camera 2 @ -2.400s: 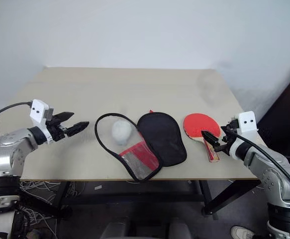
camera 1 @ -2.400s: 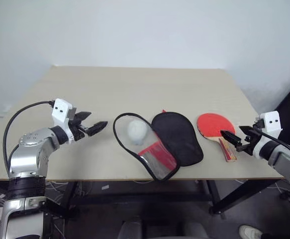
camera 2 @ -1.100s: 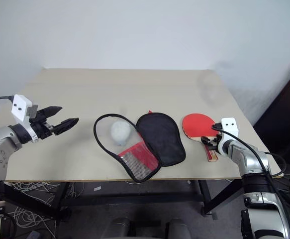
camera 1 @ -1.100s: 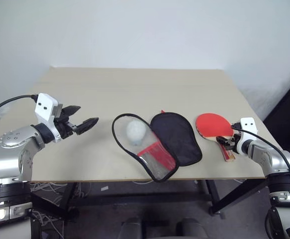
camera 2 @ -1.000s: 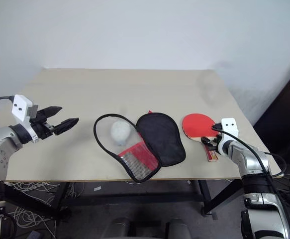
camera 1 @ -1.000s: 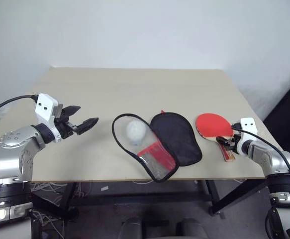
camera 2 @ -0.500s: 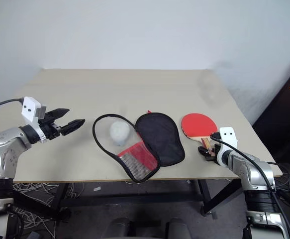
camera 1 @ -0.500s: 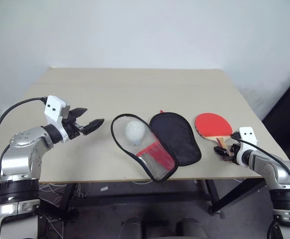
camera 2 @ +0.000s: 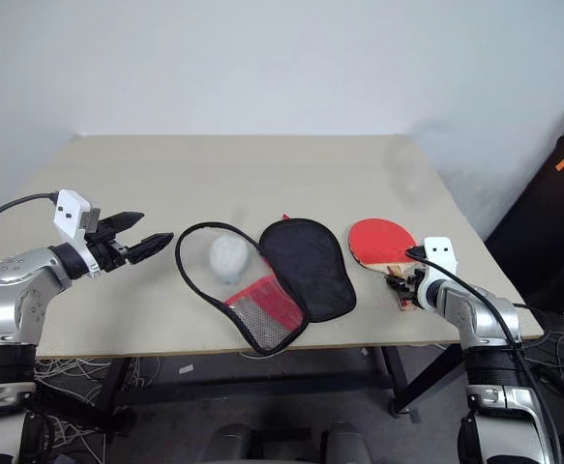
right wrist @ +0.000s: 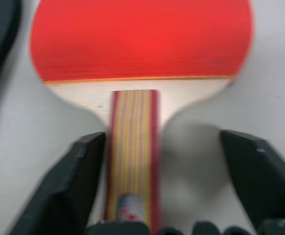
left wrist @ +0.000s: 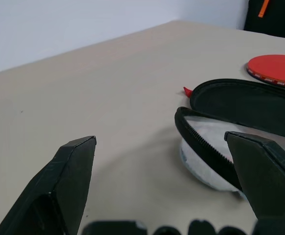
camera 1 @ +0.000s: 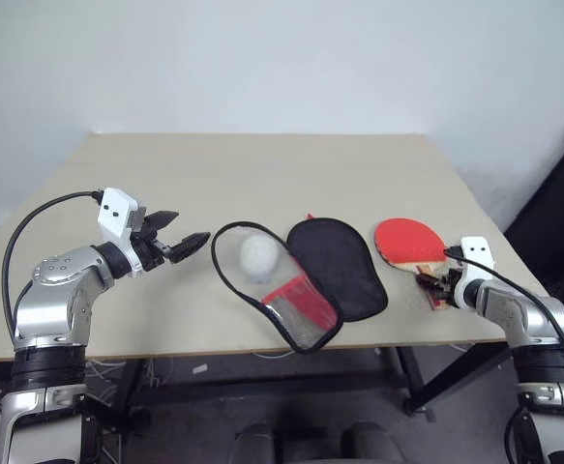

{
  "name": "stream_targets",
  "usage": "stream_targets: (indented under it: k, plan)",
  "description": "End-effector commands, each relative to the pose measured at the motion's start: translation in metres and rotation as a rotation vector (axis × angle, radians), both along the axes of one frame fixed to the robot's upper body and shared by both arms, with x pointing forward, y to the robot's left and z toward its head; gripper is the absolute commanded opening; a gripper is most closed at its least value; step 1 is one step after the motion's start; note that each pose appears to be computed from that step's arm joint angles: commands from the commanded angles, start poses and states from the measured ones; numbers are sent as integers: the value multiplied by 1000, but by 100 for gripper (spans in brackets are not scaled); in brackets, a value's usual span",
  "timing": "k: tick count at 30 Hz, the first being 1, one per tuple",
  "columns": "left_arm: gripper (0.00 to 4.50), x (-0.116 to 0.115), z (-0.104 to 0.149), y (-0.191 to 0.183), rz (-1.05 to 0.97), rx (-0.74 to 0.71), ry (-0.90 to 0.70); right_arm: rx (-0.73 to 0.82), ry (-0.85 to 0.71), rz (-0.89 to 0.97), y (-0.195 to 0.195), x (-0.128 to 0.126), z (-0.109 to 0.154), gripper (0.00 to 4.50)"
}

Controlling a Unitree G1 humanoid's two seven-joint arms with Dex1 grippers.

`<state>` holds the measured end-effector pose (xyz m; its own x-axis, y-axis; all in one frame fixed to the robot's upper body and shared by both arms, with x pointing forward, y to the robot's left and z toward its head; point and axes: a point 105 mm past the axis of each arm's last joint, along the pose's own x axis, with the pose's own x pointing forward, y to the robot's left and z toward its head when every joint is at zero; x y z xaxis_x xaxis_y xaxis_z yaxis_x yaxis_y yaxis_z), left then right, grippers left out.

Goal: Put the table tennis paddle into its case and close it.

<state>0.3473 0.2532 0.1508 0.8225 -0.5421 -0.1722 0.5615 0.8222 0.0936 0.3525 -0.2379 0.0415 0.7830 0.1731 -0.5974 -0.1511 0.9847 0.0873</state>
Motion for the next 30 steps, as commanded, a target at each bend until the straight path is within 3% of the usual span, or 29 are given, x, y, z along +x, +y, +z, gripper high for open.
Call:
stream_targets:
  k: [1,5,13,22,30]
  plan:
    - [450,3,17,-1,-5,9,-66,-44,-29,-29,-9,6,5,251]
    - [450,2,17,0,-2,8,-66,-53,-37,-28,-9,6,8,126]
    - [450,2,13,-4,-9,1,-57,-25,-169,-40,-4,19,41,123]
    - [450,4,13,-5,-14,4,-52,49,-268,170,95,20,79,123]
    - [450,6,13,-6,-17,3,-54,15,-196,256,143,6,55,123]
